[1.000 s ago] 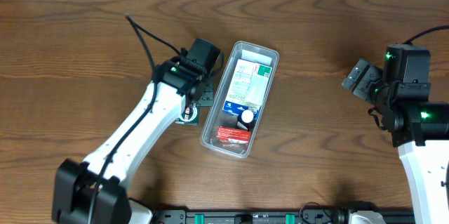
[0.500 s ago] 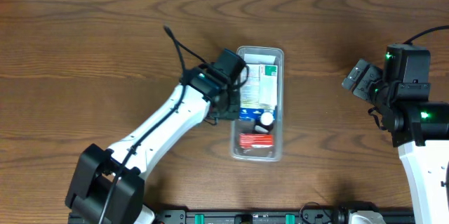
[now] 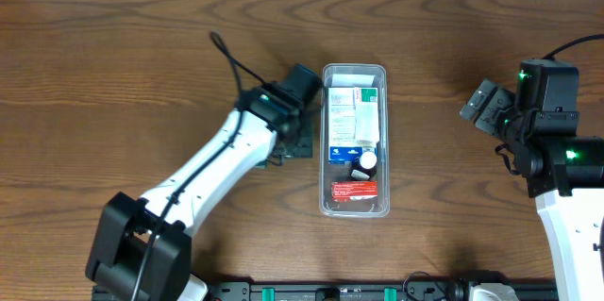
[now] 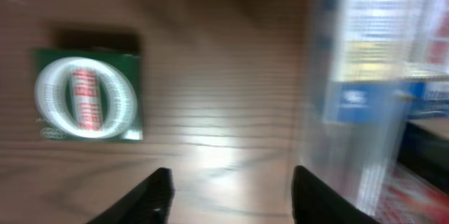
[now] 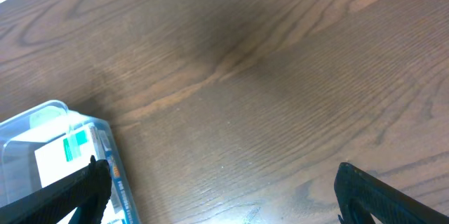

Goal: Pack container
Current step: 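Lift green tin with left gripper toward the container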

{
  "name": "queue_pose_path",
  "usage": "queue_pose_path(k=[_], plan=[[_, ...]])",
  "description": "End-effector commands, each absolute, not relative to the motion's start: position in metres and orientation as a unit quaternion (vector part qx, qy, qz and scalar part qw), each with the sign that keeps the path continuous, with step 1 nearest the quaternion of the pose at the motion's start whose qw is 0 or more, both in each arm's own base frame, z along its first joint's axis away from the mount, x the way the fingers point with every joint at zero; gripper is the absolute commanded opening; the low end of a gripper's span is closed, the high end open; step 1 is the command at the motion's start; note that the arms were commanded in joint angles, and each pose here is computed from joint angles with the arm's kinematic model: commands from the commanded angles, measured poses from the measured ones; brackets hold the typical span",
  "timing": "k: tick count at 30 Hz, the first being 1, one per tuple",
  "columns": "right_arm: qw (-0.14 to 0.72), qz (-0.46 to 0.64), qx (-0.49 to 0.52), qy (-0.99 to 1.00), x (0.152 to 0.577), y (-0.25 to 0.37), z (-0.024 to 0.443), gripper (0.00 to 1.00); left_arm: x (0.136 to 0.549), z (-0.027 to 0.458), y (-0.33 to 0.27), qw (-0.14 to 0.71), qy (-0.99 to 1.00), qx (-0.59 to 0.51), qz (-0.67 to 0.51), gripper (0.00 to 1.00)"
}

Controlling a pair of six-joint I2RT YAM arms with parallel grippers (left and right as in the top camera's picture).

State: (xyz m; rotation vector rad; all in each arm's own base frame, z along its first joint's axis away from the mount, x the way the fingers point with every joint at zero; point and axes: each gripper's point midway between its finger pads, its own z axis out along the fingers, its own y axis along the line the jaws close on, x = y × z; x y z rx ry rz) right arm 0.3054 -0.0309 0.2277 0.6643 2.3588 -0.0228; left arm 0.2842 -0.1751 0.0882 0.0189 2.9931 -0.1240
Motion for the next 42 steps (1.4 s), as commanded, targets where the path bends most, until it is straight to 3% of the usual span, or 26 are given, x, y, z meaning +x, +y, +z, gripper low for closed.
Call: queue_pose_path(k=[1, 3, 5, 24, 25, 29, 34, 42], plan=[[0.34, -0.012, 0.257, 0.905, 0.305, -0.034, 0.228, 0.99, 0.294, 0.086, -0.144, 0.074, 0.997, 0.021, -0.002, 0.82], [0.34, -0.012, 0.257, 0.905, 0.305, -0.034, 0.228, 0.99, 0.294, 0.084, -0.131, 0.064, 0.997, 0.035, 0.005, 0.95], [0.34, -0.012, 0.257, 0.905, 0.305, -0.034, 0.228, 0.99, 0.294, 0.081, -0.124, 0.053, 0.997, 0.055, -0.005, 1.0], [0.34, -0.012, 0.257, 0.905, 0.305, -0.034, 0.228, 0.99, 0.3, -0.006, -0.095, -0.029, 0.999, 0.036, -0.001, 0.99], [0.34, -0.012, 0.257, 0.905, 0.305, -0.034, 0.228, 0.99, 0.299, -0.009, -0.095, -0.034, 0.999, 0.036, 0.0, 0.98], [0.34, -0.012, 0.257, 0.905, 0.305, -0.034, 0.228, 0.99, 0.295, -0.013, -0.1, -0.046, 0.998, 0.034, -0.014, 0.74], [0.34, -0.012, 0.257, 0.905, 0.305, -0.034, 0.228, 0.99, 0.299, -0.001, -0.101, -0.029, 0.999, 0.02, -0.018, 0.62], [0.34, -0.012, 0.257, 0.905, 0.305, -0.034, 0.229, 0.99, 0.299, 0.062, -0.106, 0.039, 0.998, -0.006, -0.039, 0.6]])
